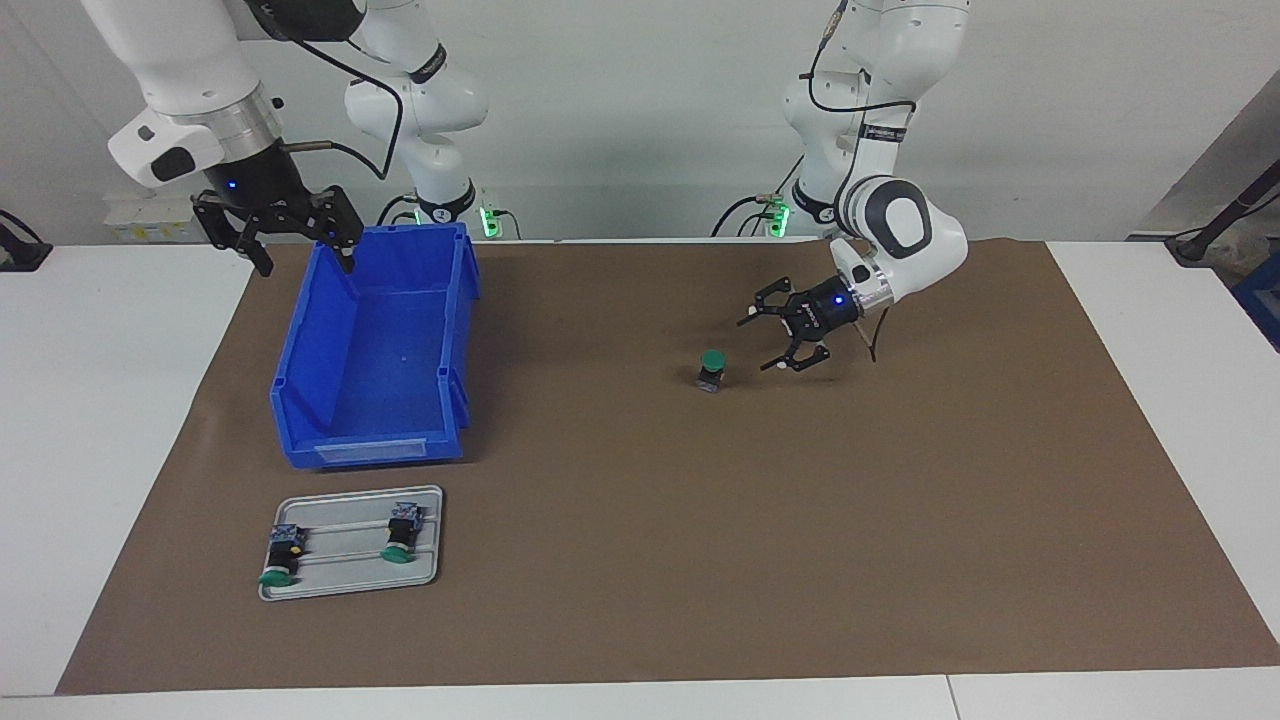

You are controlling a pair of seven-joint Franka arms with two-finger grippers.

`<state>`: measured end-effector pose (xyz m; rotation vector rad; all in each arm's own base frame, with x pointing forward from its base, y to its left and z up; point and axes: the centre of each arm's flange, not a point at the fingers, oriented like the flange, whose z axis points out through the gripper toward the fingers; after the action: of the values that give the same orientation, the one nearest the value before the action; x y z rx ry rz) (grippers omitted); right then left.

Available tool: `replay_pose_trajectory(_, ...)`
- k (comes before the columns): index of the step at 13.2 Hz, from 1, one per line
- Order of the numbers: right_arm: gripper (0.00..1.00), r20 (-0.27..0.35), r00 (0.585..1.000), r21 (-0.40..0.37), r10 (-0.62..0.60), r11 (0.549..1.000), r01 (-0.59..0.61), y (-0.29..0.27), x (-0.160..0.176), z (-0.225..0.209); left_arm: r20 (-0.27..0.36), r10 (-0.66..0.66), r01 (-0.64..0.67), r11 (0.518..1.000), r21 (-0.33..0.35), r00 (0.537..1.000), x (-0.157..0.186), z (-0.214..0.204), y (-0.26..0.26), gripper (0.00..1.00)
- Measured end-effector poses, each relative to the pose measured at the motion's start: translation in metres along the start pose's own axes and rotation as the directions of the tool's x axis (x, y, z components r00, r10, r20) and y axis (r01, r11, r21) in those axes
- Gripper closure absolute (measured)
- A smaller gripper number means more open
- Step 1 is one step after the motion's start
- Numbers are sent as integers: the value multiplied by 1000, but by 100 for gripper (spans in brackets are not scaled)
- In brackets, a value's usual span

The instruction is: Place and press button with both arms

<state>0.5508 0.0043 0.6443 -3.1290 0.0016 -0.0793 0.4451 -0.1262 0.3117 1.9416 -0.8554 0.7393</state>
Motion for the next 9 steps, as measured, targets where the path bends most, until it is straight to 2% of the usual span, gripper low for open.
replay_pose_trajectory(2, 1, 0, 1000, 0, 0, 1000, 0, 0, 0, 0, 90, -70, 69, 997, 14, 993, 26, -14, -1, 18)
replay_pose_trajectory(4, 1, -1, 1000, 0, 8, 1000, -8, 5, 0, -1, 179, -143, 134, 989, 61, 973, 54, -28, 1, 18)
replay_pose_trajectory(6, 1, -2, 1000, -1, 18, 1000, -18, 10, 0, -1, 264, -218, 184, 972, 149, 939, 85, -41, 4, 18)
replay_pose_trajectory(9, 1, -3, 1000, 0, 19, 1000, -19, 11, -1, -2, 326, -322, 227, 927, 298, 889, 136, -57, 13, 19)
